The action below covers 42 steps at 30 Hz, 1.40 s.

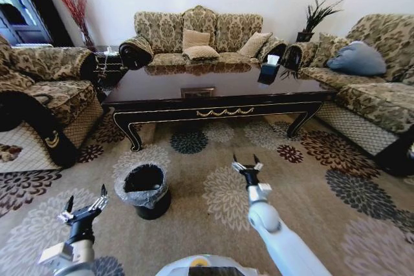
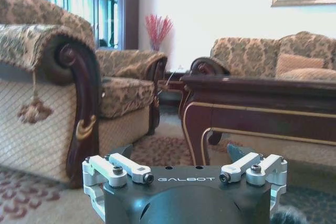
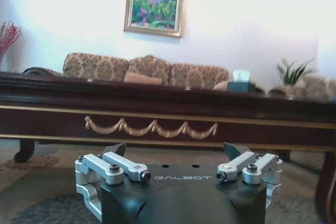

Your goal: Move to the front of the table and pick up the trash from the floor, then place it into the trash bin.

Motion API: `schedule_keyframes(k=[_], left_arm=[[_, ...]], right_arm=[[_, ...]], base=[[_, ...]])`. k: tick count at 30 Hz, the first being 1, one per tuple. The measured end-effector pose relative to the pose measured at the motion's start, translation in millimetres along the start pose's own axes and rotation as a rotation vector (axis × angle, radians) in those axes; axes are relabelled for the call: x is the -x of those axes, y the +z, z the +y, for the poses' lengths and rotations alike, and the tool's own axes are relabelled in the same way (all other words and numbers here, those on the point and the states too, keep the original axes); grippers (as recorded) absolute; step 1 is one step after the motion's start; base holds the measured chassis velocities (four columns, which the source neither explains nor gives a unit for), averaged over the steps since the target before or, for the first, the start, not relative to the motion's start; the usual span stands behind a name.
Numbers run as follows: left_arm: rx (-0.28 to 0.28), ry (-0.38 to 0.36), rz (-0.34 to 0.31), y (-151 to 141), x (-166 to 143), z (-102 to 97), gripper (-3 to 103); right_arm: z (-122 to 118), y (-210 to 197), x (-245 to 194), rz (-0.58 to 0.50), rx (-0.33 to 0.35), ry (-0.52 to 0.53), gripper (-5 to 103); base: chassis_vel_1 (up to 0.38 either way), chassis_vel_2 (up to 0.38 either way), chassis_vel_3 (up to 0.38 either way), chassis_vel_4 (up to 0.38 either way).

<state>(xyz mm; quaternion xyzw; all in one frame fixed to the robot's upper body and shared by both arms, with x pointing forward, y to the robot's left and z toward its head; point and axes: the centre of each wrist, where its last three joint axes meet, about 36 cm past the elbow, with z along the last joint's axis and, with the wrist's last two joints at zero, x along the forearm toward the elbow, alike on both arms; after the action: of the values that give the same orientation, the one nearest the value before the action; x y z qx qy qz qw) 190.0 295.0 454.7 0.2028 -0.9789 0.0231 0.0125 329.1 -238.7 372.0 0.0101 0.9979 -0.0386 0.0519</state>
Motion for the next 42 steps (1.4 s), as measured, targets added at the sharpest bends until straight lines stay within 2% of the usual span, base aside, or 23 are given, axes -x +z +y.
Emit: schedule_keyframes(k=[2,5,6,10,16,24,29,42], left_arm=[[-0.003,0.017,-0.008,-7,1,-2.6,100],[-0.015,0.049,-0.019,-16,3,-6.4,100],[-0.015,0.049,-0.019,-16,3,-6.4,100],[-0.003,0.079,-0.04,-18,11,-10.8,100],[0.019,0.09,-0.065,-9,21,-20.1,100],[0.001,0.116,-0.063,-2,27,-31.3,100],[-0.025,0.148,-0.056,2,26,-34.6,100],[-0.028,0.149,-0.054,2,25,-34.5,100]], right_arm=[[-4,-17,-8,-0.017,0.003,0.002,100],[-27,-39,-10,-0.067,-0.006,-0.047,100],[-27,-39,-10,-0.067,-0.006,-0.047,100],[-63,-50,-17,-0.088,-0.094,-0.03,100],[-86,-44,-23,-0.113,-0.101,0.005,100],[-91,-36,-29,-0.107,-0.026,0.001,100],[-93,-35,-33,-0.101,-0.025,0.002,100],[-92,-35,-32,-0.101,-0.024,0.002,100]], base=[[0.0,0.0,0.0,0.0],[0.0,0.0,0.0,0.0],[0.0,0.0,0.0,0.0],[0.0,0.0,0.0,0.0],[0.0,0.0,0.0,0.0],[0.0,0.0,0.0,0.0],[0.0,0.0,0.0,0.0],[0.0,0.0,0.0,0.0]])
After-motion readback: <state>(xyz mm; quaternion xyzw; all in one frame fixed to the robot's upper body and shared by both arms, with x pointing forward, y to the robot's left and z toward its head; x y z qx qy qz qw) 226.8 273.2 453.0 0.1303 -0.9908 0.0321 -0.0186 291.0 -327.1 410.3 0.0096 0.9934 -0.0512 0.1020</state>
